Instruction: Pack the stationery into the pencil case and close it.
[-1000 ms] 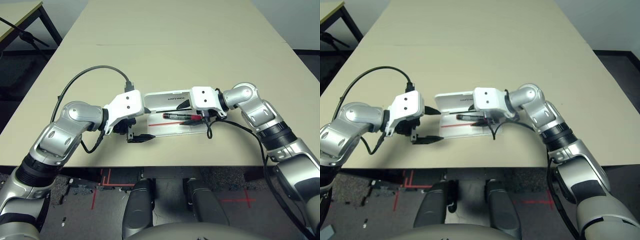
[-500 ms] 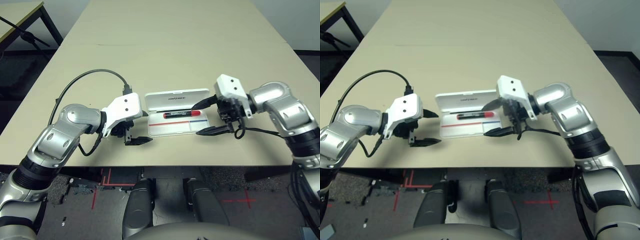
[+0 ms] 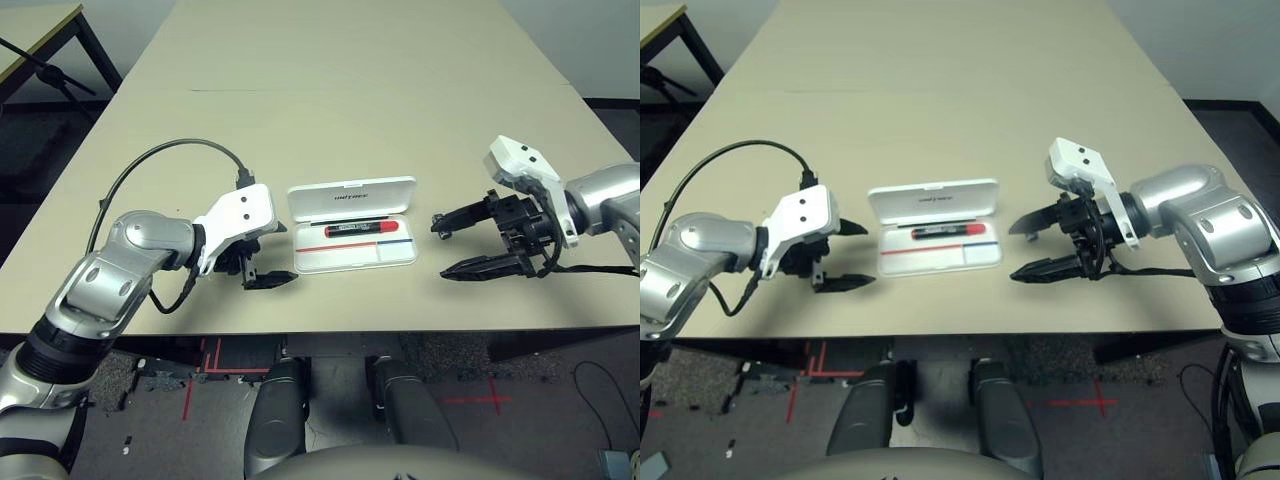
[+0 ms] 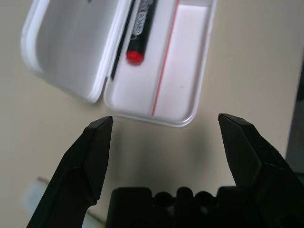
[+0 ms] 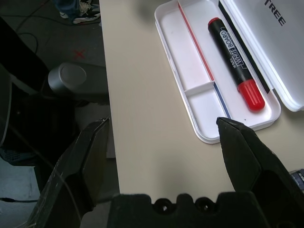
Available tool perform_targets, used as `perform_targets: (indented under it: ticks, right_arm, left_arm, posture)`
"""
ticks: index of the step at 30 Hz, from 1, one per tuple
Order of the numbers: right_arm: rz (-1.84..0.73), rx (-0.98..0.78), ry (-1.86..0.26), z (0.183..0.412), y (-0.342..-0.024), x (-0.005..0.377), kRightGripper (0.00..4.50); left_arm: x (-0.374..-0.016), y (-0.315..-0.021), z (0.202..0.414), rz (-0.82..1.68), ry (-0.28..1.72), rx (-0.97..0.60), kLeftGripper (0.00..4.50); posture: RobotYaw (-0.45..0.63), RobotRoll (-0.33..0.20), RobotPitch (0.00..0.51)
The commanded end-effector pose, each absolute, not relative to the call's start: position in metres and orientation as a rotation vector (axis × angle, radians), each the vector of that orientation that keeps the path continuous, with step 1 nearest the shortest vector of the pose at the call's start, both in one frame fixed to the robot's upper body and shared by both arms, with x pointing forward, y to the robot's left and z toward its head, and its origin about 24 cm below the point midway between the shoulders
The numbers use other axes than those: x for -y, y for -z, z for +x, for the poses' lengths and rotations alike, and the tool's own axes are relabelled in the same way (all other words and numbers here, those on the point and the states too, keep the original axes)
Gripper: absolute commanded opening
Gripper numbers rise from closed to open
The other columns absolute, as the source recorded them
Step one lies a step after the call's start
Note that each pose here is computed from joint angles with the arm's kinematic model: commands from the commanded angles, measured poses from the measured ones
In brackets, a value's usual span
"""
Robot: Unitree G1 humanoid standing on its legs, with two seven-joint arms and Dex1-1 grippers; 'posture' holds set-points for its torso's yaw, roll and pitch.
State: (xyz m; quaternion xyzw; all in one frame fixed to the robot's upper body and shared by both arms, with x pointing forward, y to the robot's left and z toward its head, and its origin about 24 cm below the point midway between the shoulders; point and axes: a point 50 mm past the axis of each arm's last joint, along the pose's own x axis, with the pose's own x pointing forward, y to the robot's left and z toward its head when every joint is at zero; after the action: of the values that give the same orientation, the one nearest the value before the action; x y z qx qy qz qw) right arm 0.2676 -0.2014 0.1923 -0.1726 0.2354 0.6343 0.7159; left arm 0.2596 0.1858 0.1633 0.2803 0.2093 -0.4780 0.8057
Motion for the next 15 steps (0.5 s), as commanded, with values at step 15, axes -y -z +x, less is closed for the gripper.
perform_targets:
  ticks: [15]
  right_arm:
    - [-0.453,-0.482,-1.400,0.273,-0.178,0.197,4.44]
  left_arm:
    - [-0.221,-0.165,0.268,0.310,0.347,-0.719,4.50]
  posture:
    - [0.10,0.000,0.174]
